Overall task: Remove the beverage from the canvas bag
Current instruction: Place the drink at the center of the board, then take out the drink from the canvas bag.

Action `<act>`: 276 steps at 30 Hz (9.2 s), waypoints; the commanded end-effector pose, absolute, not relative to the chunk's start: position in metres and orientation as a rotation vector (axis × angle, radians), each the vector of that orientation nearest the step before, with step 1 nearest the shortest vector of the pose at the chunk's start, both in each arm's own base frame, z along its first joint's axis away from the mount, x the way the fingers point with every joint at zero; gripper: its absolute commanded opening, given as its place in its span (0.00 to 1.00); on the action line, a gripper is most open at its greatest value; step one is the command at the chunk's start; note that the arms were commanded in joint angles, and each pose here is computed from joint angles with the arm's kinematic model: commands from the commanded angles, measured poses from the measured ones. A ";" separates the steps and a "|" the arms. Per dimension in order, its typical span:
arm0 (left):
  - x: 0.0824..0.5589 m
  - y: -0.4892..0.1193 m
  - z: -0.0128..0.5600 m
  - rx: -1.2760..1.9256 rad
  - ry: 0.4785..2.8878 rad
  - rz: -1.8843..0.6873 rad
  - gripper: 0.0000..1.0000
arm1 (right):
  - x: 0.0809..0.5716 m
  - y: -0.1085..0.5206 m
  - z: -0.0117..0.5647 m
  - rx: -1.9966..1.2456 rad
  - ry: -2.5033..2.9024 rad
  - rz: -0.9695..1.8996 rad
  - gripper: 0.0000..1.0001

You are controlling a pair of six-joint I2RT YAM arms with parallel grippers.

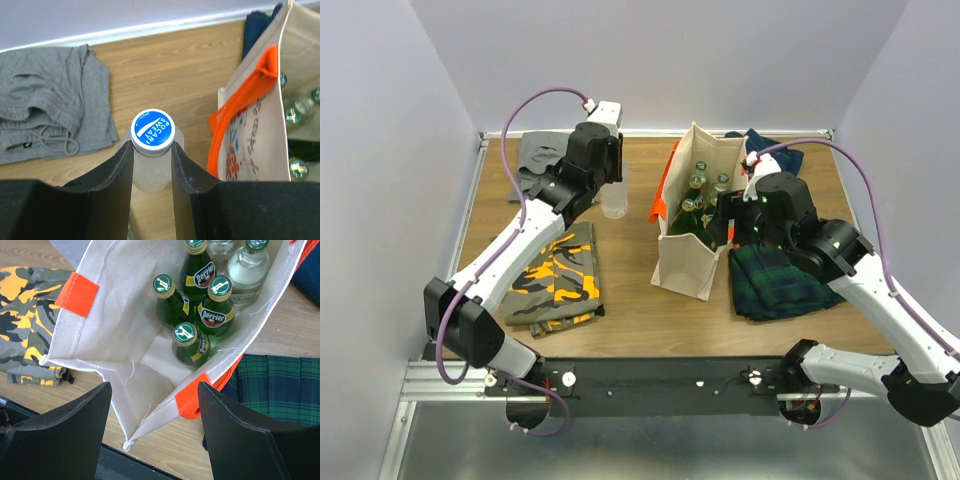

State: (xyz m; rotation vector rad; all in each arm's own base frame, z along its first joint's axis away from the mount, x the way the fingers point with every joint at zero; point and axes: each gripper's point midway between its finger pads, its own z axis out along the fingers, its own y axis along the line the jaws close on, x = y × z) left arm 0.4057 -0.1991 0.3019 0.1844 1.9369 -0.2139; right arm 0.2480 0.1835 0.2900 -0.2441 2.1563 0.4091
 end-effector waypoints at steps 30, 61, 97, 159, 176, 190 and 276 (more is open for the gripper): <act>0.557 -0.205 0.308 0.058 1.723 -0.296 0.00 | 0.274 0.181 0.303 -0.208 2.141 0.279 0.80; 0.553 -0.189 0.276 0.068 1.813 -0.182 0.00 | 0.272 0.180 0.305 -0.206 2.138 0.284 0.80; 0.536 -0.208 0.261 0.137 2.039 -0.407 0.99 | 0.258 0.156 0.406 0.055 1.805 0.491 1.00; 0.338 -0.214 0.393 0.375 1.847 -0.866 0.99 | 0.266 0.116 0.317 0.236 2.132 0.035 0.98; 0.302 -0.259 0.390 0.452 1.810 -0.630 0.99 | 0.258 0.156 0.292 0.124 2.144 0.319 0.96; 0.319 -0.268 0.394 0.492 1.822 -0.547 0.99 | 0.279 0.153 0.272 0.133 2.194 0.141 1.00; 0.280 -0.404 0.246 0.928 2.170 -0.799 0.90 | 0.185 0.158 0.233 -0.246 2.412 0.420 1.00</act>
